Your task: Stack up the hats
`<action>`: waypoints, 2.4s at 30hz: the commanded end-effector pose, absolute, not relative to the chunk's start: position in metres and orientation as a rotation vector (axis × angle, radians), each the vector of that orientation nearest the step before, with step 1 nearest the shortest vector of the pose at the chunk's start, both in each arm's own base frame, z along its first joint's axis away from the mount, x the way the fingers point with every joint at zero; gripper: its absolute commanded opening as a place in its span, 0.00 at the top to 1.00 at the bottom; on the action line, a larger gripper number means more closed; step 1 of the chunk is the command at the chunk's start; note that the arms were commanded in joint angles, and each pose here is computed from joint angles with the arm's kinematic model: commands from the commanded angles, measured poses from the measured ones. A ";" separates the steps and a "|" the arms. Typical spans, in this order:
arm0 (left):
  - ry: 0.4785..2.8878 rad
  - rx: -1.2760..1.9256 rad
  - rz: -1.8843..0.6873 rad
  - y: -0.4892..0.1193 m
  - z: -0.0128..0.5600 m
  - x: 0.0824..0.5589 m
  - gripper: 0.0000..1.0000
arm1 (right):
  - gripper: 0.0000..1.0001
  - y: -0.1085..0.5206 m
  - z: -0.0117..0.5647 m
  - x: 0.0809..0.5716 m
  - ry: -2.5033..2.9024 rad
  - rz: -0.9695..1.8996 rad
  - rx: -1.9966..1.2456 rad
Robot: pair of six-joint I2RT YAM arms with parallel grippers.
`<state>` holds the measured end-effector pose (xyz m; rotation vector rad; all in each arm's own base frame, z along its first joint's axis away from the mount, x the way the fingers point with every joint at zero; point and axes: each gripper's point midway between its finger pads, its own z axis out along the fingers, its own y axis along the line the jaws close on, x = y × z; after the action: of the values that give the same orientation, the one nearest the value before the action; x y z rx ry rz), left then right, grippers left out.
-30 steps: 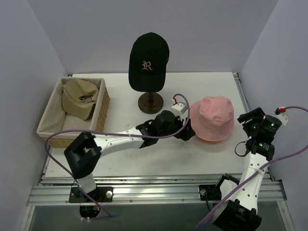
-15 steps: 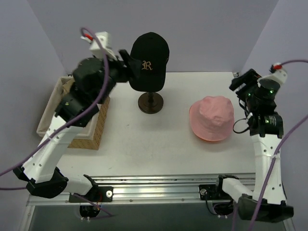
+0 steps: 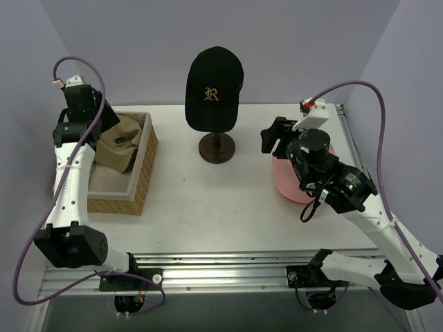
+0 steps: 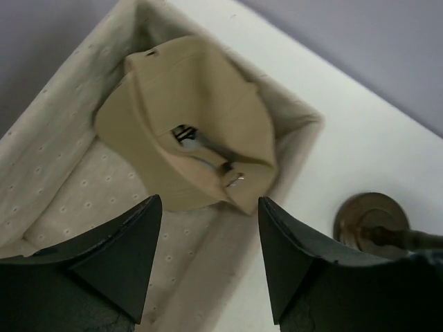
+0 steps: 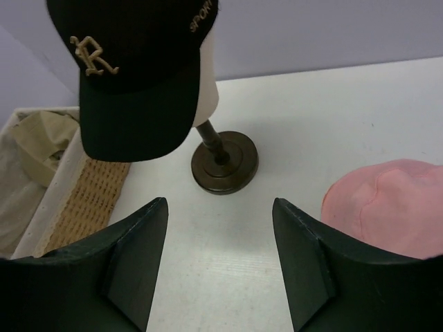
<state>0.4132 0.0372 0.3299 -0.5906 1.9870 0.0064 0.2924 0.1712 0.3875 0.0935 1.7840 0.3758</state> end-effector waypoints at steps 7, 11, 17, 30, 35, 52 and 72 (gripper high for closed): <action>2.006 -0.605 -0.143 0.061 0.271 0.459 0.27 | 0.43 0.199 0.379 0.260 1.685 0.560 -0.005; 2.009 -0.624 -0.113 0.074 0.258 0.473 0.22 | 0.43 0.205 0.367 0.252 1.691 0.589 -0.073; 1.881 -0.685 -0.153 0.112 0.265 0.478 0.21 | 0.43 0.200 0.364 0.245 1.681 0.597 -0.098; 1.935 -0.736 -0.305 0.115 0.194 0.517 0.37 | 0.42 0.185 0.367 0.234 1.652 0.605 -0.081; 1.956 -0.762 -0.264 0.122 0.173 0.517 0.34 | 0.42 0.181 0.364 0.235 1.649 0.592 -0.062; 1.932 -0.682 -0.155 0.135 0.181 0.508 0.34 | 0.42 0.185 0.357 0.239 1.672 0.578 -0.065; 1.717 -0.549 -0.514 0.083 0.289 0.512 0.97 | 0.41 0.181 0.358 0.240 1.677 0.535 -0.080</action>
<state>0.5152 0.0956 0.1681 -0.6603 1.9739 -0.4194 0.2393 0.1816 0.3487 -0.0713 1.6998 0.5491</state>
